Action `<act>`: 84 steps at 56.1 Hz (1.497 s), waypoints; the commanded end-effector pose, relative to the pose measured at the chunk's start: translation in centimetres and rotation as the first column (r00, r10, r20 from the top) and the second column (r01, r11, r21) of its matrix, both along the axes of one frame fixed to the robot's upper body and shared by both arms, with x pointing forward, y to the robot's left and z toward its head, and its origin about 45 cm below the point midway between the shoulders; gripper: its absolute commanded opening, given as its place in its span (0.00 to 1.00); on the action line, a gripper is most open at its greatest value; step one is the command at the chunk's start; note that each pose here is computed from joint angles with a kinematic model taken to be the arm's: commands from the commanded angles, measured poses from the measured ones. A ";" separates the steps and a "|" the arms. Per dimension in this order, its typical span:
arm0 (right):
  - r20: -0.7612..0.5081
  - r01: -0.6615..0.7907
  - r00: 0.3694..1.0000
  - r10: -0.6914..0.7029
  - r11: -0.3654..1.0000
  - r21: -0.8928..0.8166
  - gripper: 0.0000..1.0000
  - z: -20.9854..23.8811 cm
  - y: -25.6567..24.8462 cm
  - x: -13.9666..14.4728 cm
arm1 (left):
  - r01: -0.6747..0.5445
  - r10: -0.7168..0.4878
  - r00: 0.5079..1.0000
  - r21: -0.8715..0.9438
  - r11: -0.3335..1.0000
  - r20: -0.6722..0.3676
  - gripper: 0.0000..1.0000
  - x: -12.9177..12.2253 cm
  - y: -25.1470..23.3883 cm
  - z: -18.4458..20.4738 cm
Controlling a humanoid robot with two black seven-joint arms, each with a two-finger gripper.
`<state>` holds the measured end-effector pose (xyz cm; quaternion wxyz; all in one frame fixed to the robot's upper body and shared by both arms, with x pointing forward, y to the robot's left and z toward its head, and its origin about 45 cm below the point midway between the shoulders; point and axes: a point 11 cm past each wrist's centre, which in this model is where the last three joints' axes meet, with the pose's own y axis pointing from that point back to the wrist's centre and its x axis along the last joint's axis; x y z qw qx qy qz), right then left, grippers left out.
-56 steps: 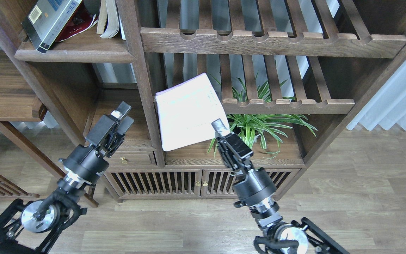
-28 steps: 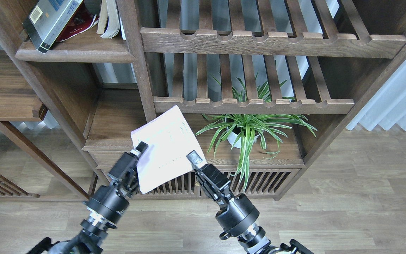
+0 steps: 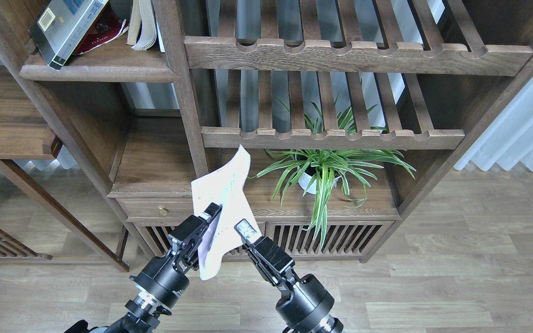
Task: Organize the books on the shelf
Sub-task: 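Lift the white book with the left gripper onto the upper shelf corner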
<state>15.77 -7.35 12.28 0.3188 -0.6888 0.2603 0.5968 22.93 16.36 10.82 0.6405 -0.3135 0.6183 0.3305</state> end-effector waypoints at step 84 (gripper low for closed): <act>-0.067 0.140 0.986 -0.154 0.973 -0.186 0.99 -5.3 -7.2 2.9 | -0.580 -0.433 0.648 0.774 0.252 0.627 0.00 18.9 22.1 40.9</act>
